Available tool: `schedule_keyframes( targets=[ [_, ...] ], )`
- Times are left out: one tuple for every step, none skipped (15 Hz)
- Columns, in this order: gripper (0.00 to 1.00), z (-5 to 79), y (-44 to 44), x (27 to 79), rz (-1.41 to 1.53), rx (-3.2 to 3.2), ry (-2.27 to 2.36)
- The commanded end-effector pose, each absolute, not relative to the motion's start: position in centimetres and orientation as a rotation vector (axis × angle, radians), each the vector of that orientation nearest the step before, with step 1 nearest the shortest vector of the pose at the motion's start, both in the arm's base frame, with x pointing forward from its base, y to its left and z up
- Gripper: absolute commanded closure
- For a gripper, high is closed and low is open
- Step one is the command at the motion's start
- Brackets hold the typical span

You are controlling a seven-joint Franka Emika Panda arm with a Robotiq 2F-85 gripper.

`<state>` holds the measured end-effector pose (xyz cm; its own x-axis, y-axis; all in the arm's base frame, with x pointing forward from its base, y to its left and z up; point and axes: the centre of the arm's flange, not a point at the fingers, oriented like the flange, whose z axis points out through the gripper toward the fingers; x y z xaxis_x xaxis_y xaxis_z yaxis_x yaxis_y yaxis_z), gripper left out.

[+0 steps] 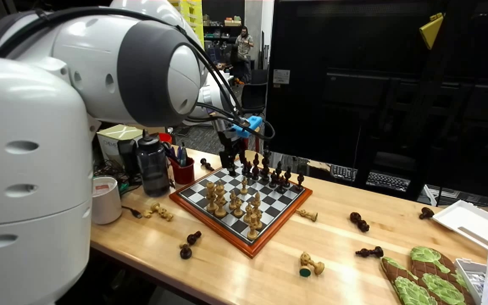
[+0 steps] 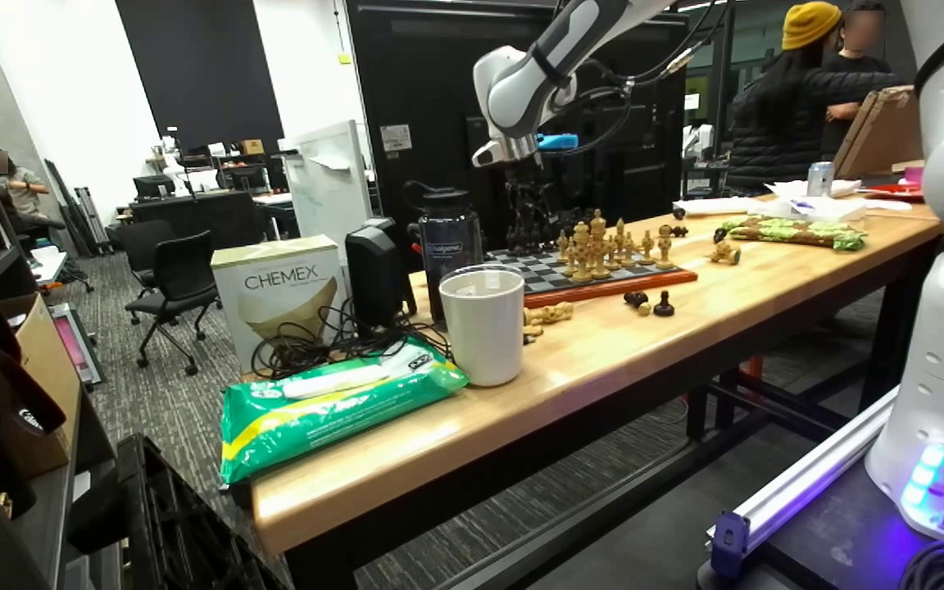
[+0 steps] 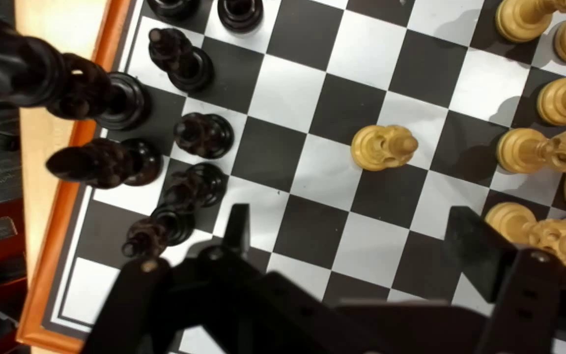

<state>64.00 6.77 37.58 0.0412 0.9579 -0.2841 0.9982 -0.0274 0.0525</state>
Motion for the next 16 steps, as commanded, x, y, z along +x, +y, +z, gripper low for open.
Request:
schedule_keyframes(
  targets=[
    [0.0,39.2,5.0,61.8,-0.17,2.099,2.048],
    [0.0,39.3,4.6,61.6,-0.16,2.11,2.049],
    [0.0,39.4,4.2,61.5,-0.153,2.119,2.051],
    [0.0,39.4,3.9,61.2,-0.145,2.128,2.052],
    [0.0,39.4,3.6,61.0,-0.138,2.136,2.053],
    [0.0,39.3,3.3,60.8,-0.132,2.144,2.054],
    [0.0,39.1,3.1,60.6,-0.127,2.15,2.059],
    [0.0,38.9,2.9,60.5,-0.121,2.157,2.062],
    [0.0,38.8,2.7,60.5,-0.115,2.161,2.067],
    [0.24,38.5,2.6,60.4,-0.11,2.163,2.075],
    [0.26,38.3,2.5,60.4,-0.108,2.164,2.08],
    [0.31,38.2,2.4,60.4,-0.106,2.165,2.085],
    [0.39,38.0,2.3,60.3,-0.106,2.163,2.09],
    [0.46,37.9,2.3,60.3,-0.111,2.16,2.094],
    [0.55,37.8,2.3,60.2,-0.116,2.158,2.097],
    [0.62,37.7,2.4,60.2,-0.122,2.153,2.102]
  ],
)
